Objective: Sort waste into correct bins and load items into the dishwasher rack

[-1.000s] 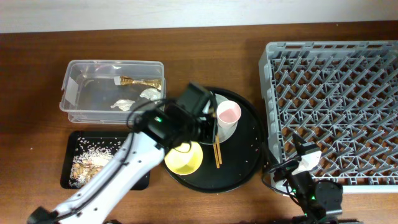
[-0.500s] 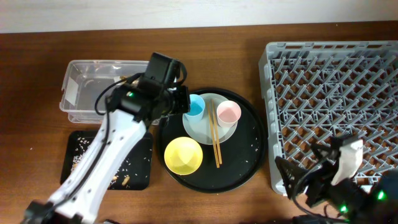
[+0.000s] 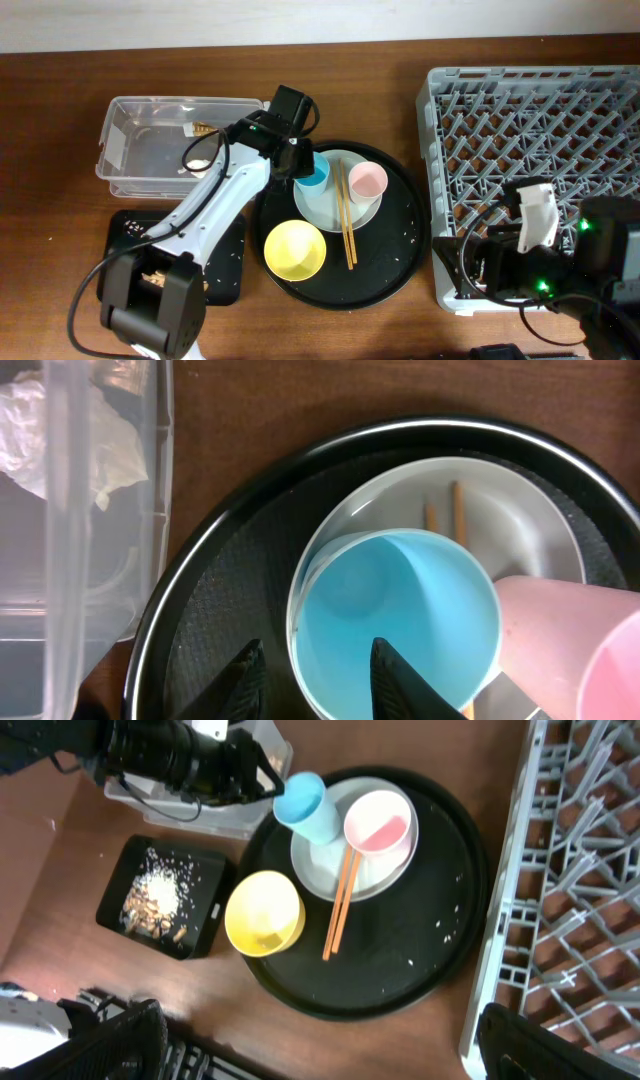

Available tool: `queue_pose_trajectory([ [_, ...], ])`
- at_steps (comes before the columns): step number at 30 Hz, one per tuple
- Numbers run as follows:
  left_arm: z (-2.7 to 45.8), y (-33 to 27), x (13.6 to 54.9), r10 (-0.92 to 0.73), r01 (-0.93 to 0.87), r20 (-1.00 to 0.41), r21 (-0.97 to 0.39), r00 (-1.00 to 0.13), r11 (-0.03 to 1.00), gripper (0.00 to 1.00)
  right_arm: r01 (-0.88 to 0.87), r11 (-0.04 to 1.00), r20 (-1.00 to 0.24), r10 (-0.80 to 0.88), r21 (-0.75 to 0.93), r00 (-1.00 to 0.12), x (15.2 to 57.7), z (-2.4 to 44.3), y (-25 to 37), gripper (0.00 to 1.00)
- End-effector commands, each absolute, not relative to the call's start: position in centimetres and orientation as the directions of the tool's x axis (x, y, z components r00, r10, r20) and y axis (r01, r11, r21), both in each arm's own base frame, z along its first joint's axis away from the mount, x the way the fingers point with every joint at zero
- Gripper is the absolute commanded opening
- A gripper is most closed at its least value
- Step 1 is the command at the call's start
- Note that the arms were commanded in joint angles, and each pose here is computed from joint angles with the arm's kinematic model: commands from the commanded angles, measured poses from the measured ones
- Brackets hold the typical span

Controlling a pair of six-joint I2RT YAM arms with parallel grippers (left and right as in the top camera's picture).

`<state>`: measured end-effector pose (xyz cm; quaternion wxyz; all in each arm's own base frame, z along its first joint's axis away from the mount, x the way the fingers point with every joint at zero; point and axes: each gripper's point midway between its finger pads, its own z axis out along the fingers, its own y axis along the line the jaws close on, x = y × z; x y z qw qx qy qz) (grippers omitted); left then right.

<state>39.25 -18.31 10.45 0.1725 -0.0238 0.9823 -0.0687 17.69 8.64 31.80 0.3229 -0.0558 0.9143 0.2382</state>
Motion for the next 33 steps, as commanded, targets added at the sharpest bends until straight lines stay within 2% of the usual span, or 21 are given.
queue_pose_trajectory([
  [1, 9.1, -18.1, 39.6, -0.054, -0.018, -0.321, -0.113, -0.945, 0.993, 0.34, -0.269, 0.874, -0.606, 0.036, 0.404, -0.794, 17.7, 31.7, 8.9, 0.98],
  [11, 6.2, -18.3, 39.8, -0.043, -0.021, -0.281, -0.084, -0.959, 0.996, 0.32, -0.254, 0.876, -0.579, 0.035, 0.411, -0.815, 17.3, 31.2, 8.9, 0.98],
  [13, 6.2, -18.3, 39.8, -0.043, -0.02, -0.281, -0.083, -0.959, 0.996, 0.17, -0.254, 0.876, -0.578, 0.035, 0.411, -0.816, 17.3, 31.2, 8.9, 0.98],
  [15, 6.5, -18.3, 40.1, -0.047, -0.022, -0.291, -0.088, -0.956, 0.996, 0.07, -0.254, 0.876, -0.578, 0.035, 0.411, -0.816, 17.3, 31.2, 8.9, 0.98],
  [21, 7.8, -18.6, 40.9, -0.053, -0.021, -0.317, -0.103, -0.947, 0.994, 0.01, -0.253, 0.876, -0.577, 0.035, 0.411, -0.816, 17.3, 31.2, 8.9, 0.98],
  [25, 12.1, -18.7, 41.1, -0.061, -0.014, -0.363, -0.129, -0.93, 0.992, 0.01, -0.253, 0.875, -0.577, 0.036, 0.412, -0.816, 17.3, 31.2, 8.9, 0.98],
  [28, 18.2, -19.9, 40.3, -0.012, 0.086, -0.416, -0.214, -0.909, 0.973, 0.0, -0.255, 0.874, -0.578, 0.036, 0.414, -0.815, 17.3, 31.2, 8.9, 0.98],
  [31, 24.5, -22.9, 37.5, 0.091, 0.302, -0.443, -0.435, -0.892, 0.848, 0.0, -0.33, 0.824, -0.596, 0.012, 0.461, -0.803, 17.0, 32.1, 10.3, 0.98],
  [33, 28.0, -24.6, 35.3, 0.148, 0.433, -0.476, -0.572, -0.867, 0.697, 0.0, -0.408, 0.785, -0.629, -0.031, 0.466, -0.777, 16.9, 32.8, 11.2, 0.98],
])
